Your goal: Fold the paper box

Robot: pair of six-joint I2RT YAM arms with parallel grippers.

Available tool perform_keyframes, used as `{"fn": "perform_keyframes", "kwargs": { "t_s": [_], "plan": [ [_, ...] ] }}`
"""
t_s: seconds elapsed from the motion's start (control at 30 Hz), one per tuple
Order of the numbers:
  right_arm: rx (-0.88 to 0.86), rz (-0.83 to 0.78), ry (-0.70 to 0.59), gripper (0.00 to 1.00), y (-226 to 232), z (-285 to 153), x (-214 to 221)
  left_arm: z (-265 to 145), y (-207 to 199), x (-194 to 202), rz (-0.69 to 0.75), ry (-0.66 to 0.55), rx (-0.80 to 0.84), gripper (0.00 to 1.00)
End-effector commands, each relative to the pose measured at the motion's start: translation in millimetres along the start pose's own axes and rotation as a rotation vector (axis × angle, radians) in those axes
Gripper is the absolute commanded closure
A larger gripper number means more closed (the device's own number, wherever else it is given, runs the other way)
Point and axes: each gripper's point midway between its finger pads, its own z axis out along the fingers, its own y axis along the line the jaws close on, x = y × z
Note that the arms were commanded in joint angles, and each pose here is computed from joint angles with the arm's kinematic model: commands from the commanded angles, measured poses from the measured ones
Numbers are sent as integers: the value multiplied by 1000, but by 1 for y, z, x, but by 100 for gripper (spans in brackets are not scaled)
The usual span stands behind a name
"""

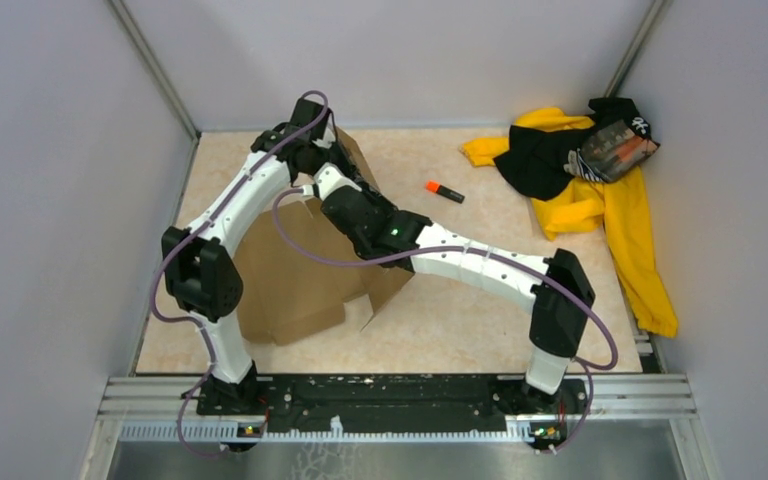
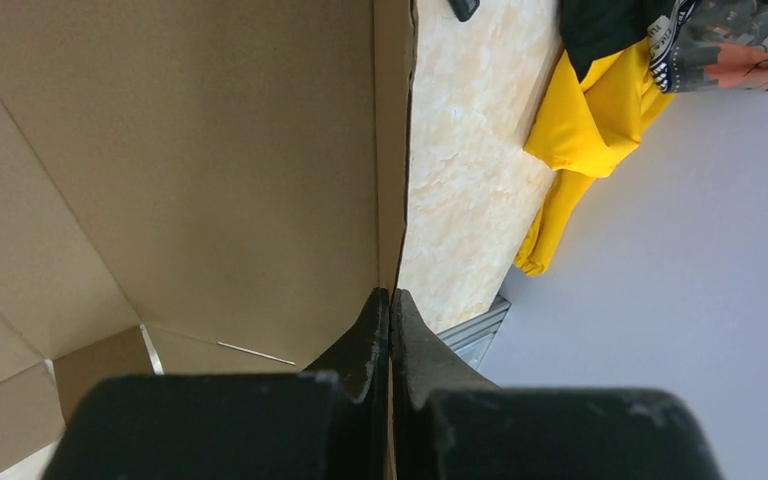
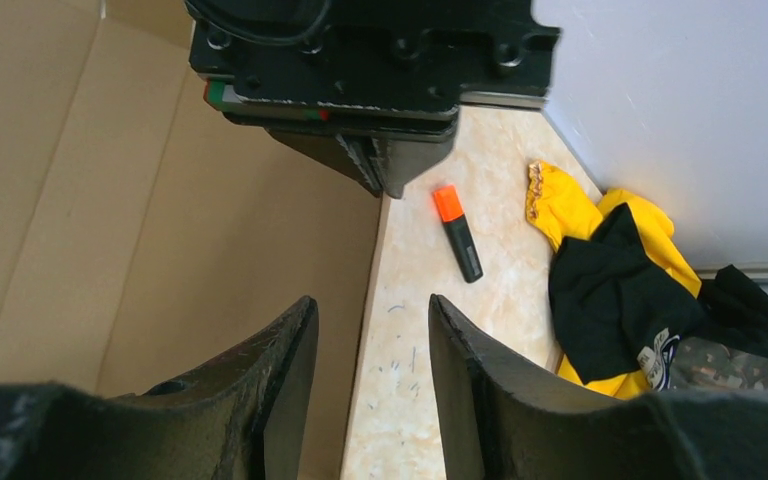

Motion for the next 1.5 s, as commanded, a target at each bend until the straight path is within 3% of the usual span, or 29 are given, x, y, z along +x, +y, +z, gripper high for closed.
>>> {"fn": "perform_keyframes", "kwargs": {
  "t_s": [0.0,0.2,0.47,0.8,0.97,1.07,1.13,1.3,1.47],
  "plan": [
    [26,43,-23,55,-5,-4,-19,-20,-7,-5,-10,-39,21,100],
    [42,5,37,56,4,6,-6,-23,-8,-4,-6,-46,23,100],
    [103,-44,99,67,2,13,4,-30,-10,-5,2,-57,29,100],
    [151,-66,110,93,-9,11,1,-33,-10,-2,32,-44,55,98],
    [177,-92,114,100,-18,8,2,-37,-21,2,127,-26,172,66],
    [185,-97,114,100,-26,3,3,-52,-30,2,193,-76,281,47],
    [179,-99,109,100,-29,-1,5,-64,-36,-2,225,-121,335,29],
    [182,-119,102,100,-38,-10,14,-96,-42,-20,284,-211,388,22],
    [206,-138,94,100,-49,-22,28,-124,-22,-52,279,-331,361,20]
  ]
}}
